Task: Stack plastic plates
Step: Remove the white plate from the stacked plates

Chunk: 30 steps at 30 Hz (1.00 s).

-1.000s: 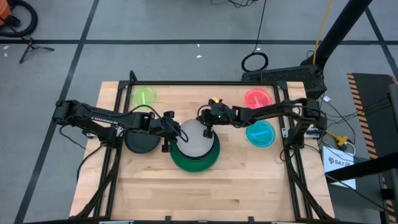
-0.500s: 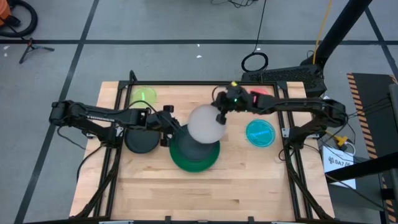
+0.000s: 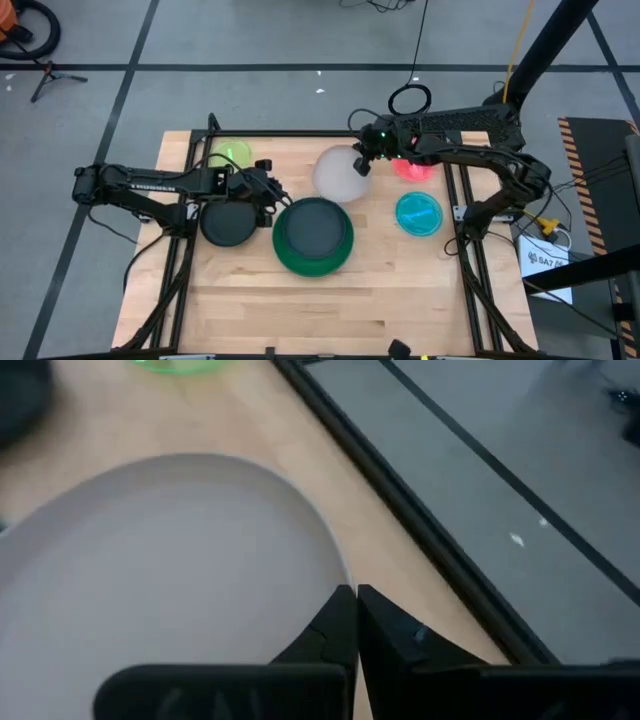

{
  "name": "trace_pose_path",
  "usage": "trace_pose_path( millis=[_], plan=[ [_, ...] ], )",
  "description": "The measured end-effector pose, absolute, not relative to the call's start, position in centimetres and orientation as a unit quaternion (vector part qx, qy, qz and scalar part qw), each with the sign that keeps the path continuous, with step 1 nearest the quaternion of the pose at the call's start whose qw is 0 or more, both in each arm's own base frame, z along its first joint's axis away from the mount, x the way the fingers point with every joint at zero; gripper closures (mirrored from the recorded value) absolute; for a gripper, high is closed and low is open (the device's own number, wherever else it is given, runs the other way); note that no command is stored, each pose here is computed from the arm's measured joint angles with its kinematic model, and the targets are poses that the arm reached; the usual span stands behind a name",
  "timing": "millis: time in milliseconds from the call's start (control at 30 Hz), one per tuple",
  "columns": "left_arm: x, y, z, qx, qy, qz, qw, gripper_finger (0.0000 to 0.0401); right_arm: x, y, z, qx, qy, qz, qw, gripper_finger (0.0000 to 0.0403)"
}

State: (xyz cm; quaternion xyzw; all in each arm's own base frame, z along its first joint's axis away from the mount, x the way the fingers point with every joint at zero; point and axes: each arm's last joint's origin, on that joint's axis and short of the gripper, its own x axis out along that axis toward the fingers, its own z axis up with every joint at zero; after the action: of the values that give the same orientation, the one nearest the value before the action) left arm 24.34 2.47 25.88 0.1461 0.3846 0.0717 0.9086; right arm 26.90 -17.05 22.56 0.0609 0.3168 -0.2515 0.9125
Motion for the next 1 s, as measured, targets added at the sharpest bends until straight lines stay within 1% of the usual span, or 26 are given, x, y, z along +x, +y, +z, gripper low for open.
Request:
trace_pose_path(
  millis=[200,500,633,833,900,1000],
  plan=[
    [24.1,2.2,25.6,0.123,0.403,0.072,0.904,0.0400,27.0,-19.2,20.5,0.090,0.318,-0.281,0.901,0.0403],
    [23.6,1.8,25.1,0.075,0.430,0.085,0.896,0.0400,27.5,-20.9,16.3,0.116,0.359,-0.293,0.878,0.0398],
    [23.2,1.8,24.8,0.034,0.450,0.103,0.886,0.0400,27.5,-21.2,14.7,0.125,0.381,-0.292,0.868,0.0397],
    [22.5,1.5,24.3,-0.039,0.480,0.140,0.865,0.0400,27.7,-21.3,13.3,0.138,0.398,-0.292,0.859,0.0394],
    [22.3,1.3,24.1,-0.060,0.489,0.150,0.857,0.0399,27.7,-21.2,13.0,0.140,0.404,-0.290,0.856,0.0384],
    [21.9,0.7,23.7,-0.082,0.511,0.161,0.840,0.0393,27.6,-21.2,12.9,0.145,0.409,-0.291,0.853,0.0355]
  ],
)
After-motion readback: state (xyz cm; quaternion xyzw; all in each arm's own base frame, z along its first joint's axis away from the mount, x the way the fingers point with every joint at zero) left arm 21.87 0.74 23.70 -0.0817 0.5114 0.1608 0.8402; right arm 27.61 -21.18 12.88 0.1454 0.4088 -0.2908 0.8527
